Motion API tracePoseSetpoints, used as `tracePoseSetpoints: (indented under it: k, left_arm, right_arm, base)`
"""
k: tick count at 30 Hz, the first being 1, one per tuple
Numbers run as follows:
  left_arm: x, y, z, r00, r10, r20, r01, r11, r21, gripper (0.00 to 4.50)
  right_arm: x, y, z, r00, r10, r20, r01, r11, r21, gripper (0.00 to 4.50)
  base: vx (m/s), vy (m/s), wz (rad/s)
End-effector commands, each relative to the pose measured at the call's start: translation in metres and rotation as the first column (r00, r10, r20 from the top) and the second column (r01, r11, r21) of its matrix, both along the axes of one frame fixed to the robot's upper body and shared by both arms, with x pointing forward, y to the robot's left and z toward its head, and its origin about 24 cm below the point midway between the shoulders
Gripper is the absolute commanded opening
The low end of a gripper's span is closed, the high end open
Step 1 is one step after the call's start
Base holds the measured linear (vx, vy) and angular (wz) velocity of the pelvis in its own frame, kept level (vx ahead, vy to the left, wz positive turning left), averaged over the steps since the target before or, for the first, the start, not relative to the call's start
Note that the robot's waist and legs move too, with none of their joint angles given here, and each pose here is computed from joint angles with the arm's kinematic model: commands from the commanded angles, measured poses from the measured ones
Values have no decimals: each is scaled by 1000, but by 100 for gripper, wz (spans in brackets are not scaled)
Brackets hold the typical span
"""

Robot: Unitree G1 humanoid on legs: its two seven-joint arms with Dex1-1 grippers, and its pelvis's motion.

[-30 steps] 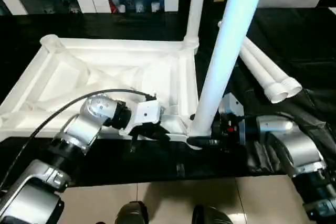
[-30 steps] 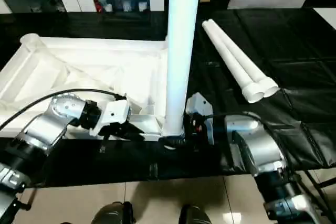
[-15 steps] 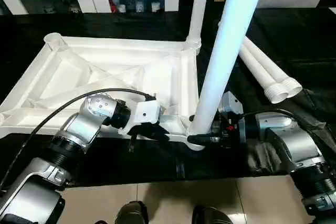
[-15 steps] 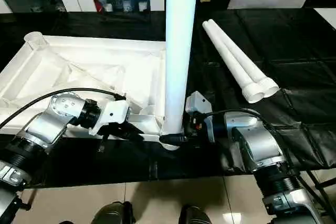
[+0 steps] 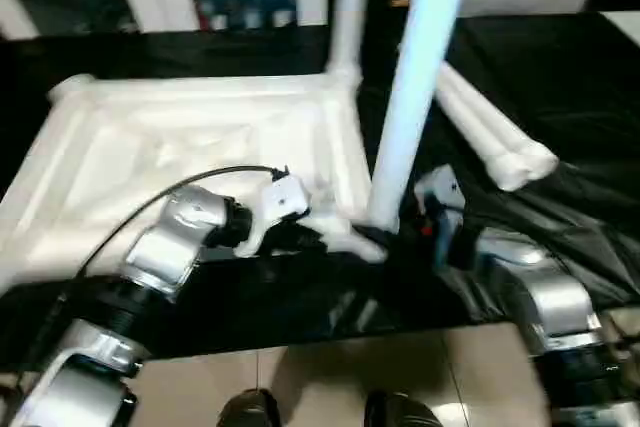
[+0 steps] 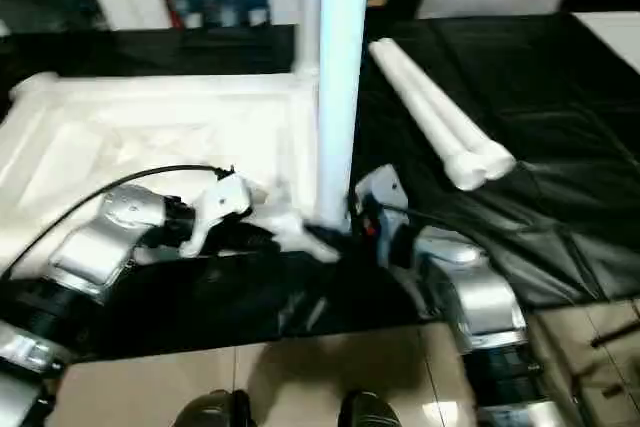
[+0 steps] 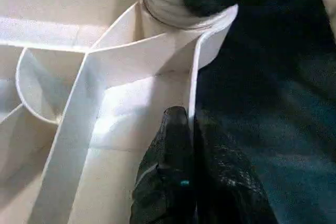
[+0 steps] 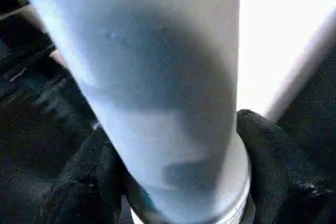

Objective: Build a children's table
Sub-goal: Rotate leg to tighten

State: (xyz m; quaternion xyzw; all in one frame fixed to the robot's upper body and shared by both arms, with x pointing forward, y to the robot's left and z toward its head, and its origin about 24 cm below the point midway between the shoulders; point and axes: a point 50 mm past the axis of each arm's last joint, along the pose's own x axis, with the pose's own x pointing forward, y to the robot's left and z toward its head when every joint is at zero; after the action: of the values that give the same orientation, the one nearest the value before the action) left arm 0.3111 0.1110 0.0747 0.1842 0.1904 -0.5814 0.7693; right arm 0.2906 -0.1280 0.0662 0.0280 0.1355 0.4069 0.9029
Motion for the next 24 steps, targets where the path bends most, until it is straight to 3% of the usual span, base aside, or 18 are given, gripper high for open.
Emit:
tracePoseSetpoints:
  k: [1, 2, 5, 10, 11, 14, 18, 24]
  left_arm:
    - [5, -32, 10, 993, 95, 65, -90, 993, -83, 0]
    - [5, -32, 10, 993, 95, 65, -90, 993, -83, 0]
    - [14, -50, 15, 964, 254, 72, -246, 963, -107, 0]
    - [17, -58, 20, 942, 326, 84, -314, 941, -128, 0]
    - [16, -60, 22, 940, 329, 88, -316, 939, -135, 0]
    - [13, -60, 22, 945, 308, 105, -295, 947, -128, 0]
    - [10, -54, 20, 954, 276, 115, -264, 958, -115, 0]
    - [-1, -28, 8, 980, 161, 118, -156, 986, -51, 0]
  right_arm:
    - [-14, 60, -10, 989, 108, -102, -97, 989, 107, 272]
    - [-14, 60, -10, 989, 108, -102, -97, 989, 107, 272]
    - [-1, 78, -15, 982, -115, -151, 128, 988, 84, 272]
    - [7, 83, -17, 956, -232, -179, 246, 967, 63, 272]
    - [9, 84, -15, 953, -245, -179, 262, 962, 79, 328]
    - [9, 83, -13, 949, -268, -168, 287, 953, 98, 348]
    - [9, 76, -13, 953, -274, -125, 285, 955, 78, 383]
    - [3, 41, -2, 985, -159, 72, 156, 987, 35, 427]
  base:
    - [0, 0, 0]
    - [0, 0, 0]
    - [0, 0, 0]
    - [0, 0, 0]
    - [0, 0, 0]
    - [0, 0, 0]
    - [14, -5, 0]
    - [37, -20, 0]
